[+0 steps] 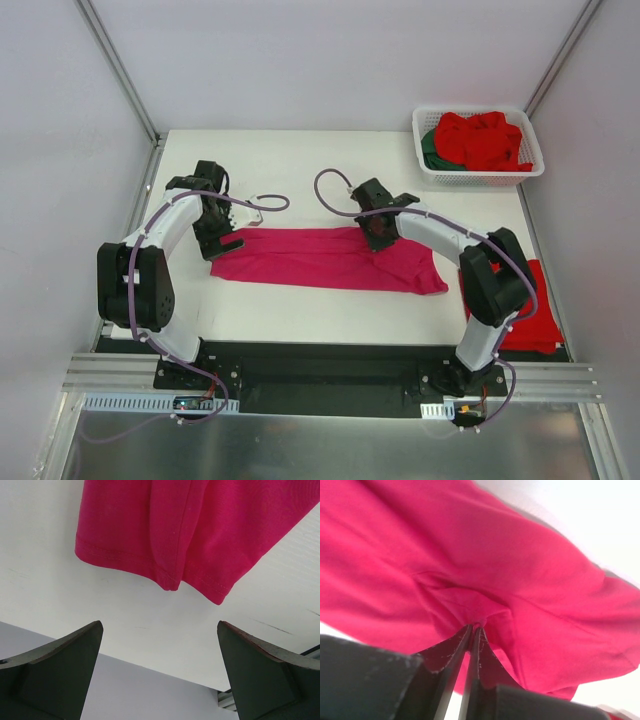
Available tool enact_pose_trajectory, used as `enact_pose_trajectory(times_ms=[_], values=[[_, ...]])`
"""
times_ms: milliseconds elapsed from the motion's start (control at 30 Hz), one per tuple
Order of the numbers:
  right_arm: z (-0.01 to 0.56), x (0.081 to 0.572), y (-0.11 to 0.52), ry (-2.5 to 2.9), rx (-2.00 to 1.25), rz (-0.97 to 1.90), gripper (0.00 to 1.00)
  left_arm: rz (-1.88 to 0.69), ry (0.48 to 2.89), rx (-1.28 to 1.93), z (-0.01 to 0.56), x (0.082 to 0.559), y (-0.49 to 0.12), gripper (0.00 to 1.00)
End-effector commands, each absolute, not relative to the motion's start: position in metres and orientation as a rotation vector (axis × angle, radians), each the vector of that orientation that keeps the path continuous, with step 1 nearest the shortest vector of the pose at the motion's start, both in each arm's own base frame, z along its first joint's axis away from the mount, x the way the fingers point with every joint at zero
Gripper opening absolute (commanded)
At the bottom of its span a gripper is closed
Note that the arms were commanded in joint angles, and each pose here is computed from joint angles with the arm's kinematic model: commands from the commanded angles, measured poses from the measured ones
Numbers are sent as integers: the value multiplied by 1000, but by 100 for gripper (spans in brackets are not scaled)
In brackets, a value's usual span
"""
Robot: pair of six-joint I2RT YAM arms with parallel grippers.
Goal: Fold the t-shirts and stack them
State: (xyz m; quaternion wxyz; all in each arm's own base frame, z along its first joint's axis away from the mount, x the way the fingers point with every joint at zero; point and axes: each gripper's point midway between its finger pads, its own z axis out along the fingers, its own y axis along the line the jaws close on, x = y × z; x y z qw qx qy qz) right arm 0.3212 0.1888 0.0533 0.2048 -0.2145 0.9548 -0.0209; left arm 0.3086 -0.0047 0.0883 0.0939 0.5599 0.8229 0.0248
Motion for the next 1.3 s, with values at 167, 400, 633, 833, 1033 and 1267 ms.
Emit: enact_pose_trajectory(times_ms=[167,400,633,833,1033,1267], values=[[90,293,220,2622,-634,61,11,96,2444,1641,94,311,0,99],[76,268,233,2647,-684,35,20,109,2443,1649,94,308,2,99],[73,241,240,2666,-745,-4,55,122,2446,1655,93,306,4,99],[95,237,226,2602,-708,-105,63,126,2448,1658,92,305,4,99],[93,266,182,2573,-557,-323,66,125,2449,1656,92,303,5,99],[66,282,146,2665,-376,-296,60,132,2446,1672,90,297,6,99]])
